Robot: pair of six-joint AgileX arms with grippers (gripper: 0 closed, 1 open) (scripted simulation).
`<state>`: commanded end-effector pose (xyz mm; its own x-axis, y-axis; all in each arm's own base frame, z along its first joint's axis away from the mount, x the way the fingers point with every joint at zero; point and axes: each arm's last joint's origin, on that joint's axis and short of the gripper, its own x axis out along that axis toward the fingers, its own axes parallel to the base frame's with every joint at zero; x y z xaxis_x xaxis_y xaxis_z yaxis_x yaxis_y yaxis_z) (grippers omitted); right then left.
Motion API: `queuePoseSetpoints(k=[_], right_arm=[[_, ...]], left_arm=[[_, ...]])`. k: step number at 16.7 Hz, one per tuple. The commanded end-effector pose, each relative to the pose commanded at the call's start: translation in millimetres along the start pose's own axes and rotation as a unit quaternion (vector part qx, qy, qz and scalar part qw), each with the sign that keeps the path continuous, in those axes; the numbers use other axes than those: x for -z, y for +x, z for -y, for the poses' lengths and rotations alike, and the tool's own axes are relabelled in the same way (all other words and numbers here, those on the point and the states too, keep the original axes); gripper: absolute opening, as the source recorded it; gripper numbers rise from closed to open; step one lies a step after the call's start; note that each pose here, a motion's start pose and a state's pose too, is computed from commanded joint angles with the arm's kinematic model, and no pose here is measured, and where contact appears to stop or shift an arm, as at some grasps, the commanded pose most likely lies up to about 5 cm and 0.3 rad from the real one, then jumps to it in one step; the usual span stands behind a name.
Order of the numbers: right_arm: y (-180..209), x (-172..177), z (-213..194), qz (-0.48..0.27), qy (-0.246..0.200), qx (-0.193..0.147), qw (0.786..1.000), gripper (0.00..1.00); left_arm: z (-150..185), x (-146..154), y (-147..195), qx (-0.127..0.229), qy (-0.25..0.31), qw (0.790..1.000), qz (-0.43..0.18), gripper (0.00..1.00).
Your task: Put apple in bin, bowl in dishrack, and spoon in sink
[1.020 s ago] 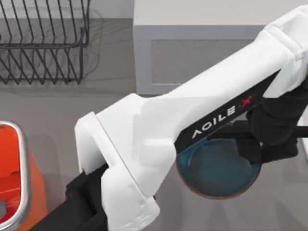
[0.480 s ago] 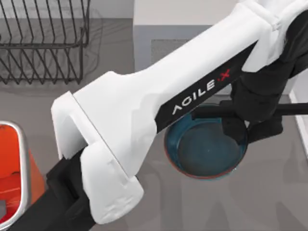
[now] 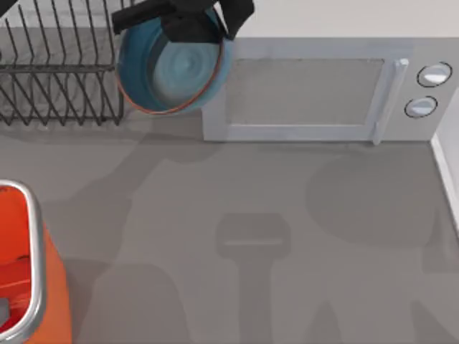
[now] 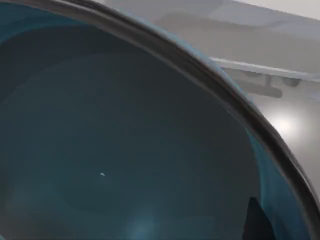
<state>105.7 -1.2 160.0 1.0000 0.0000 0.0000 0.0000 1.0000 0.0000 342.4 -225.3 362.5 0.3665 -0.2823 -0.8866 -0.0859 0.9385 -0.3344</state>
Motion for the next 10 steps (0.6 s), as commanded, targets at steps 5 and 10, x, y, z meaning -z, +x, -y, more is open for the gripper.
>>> queuePoseSetpoints(k=[5, 10], right_arm=[[0, 0, 0, 0.0, 0.0, 0.0, 1.0, 1.0], [0, 0, 0, 0.0, 0.0, 0.0, 1.0, 1.0]], left_arm=[[-113, -17, -108, 0.079, 0.011, 0.969, 0.234, 0.0], [-192, 30, -170, 0.045, 0.084, 0.89, 0.445, 0.0]])
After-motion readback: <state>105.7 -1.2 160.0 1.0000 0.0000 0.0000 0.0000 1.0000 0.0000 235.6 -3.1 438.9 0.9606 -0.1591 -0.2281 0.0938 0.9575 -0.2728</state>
